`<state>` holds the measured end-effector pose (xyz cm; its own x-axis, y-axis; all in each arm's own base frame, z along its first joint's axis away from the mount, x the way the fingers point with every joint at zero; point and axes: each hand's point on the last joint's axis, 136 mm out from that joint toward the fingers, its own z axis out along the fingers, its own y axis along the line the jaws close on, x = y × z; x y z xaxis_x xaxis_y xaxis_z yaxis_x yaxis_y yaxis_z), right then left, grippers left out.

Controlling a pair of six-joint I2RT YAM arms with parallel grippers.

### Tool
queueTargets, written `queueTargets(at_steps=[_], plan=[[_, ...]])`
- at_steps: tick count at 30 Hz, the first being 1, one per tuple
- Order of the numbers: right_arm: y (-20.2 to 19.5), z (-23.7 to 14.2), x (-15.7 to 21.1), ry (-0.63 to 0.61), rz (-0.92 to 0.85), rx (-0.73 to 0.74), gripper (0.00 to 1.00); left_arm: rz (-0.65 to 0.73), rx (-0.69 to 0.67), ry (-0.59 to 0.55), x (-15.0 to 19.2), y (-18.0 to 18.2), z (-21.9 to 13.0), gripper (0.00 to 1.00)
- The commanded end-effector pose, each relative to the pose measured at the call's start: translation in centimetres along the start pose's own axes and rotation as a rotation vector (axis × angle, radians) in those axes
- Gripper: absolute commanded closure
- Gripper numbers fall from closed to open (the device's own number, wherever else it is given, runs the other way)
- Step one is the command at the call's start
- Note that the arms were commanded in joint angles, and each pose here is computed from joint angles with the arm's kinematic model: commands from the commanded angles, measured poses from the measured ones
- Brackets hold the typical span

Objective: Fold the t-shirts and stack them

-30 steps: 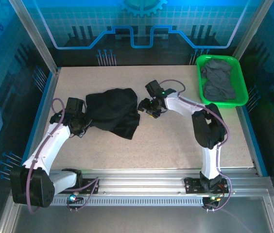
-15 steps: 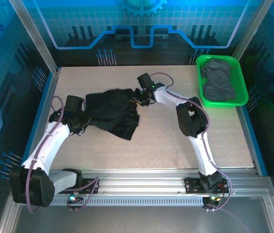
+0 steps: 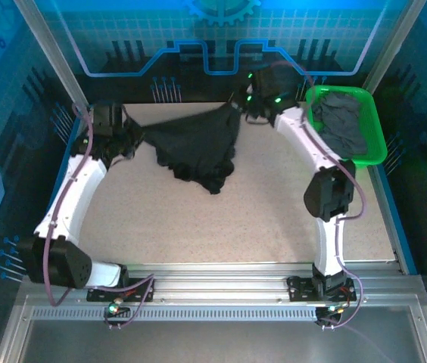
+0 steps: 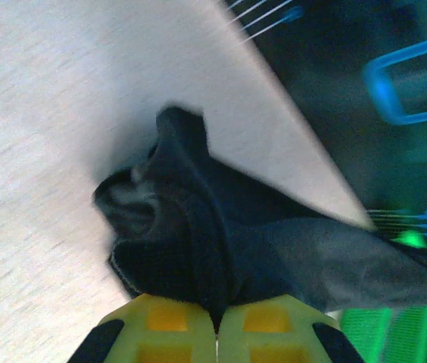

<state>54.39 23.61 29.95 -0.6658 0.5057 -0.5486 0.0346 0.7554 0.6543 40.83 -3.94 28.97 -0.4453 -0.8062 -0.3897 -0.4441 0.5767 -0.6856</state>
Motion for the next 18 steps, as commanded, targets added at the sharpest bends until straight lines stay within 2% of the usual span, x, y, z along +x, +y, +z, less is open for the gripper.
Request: queueTargets(at_steps=[1,6,10,13,15,17,18], plan=[[3.3,-7.2,-5.6,-0.166,-0.113,-0.025,1.00,0.063,0.217,-0.115,-4.7,-7.1,-3.0,1.00],[7.4,-15.2,-9.2,-0.351,-0.190,-0.079,1.00,0.103,0.402,-0.264,-8.8,-12.7,-8.4,1.00],[8.7,-18.8,-7.5,-0.396,-0.248,-0.067,1.00,0.127,0.420,-0.357,-9.6,-12.4,-11.4,1.00],[7.3,-17.1,-2.9,-0.298,-0.247,-0.045,1.00,0.121,0.308,-0.329,-8.2,-8.6,-9.1,1.00],[4.8,-14.5,1.4,-0.181,-0.209,-0.002,1.00,0.083,0.149,-0.255,-6.7,-3.9,-5.7,1.00],[1.3,-10.9,7.1,-0.033,-0.193,0.077,1.00,0.009,-0.051,-0.136,-4.4,2.5,-1.7,1.00],[-0.8,-9.3,9.6,0.037,-0.176,0.133,1.00,-0.010,-0.108,-0.077,-3.3,4.7,0.0,1.00]])
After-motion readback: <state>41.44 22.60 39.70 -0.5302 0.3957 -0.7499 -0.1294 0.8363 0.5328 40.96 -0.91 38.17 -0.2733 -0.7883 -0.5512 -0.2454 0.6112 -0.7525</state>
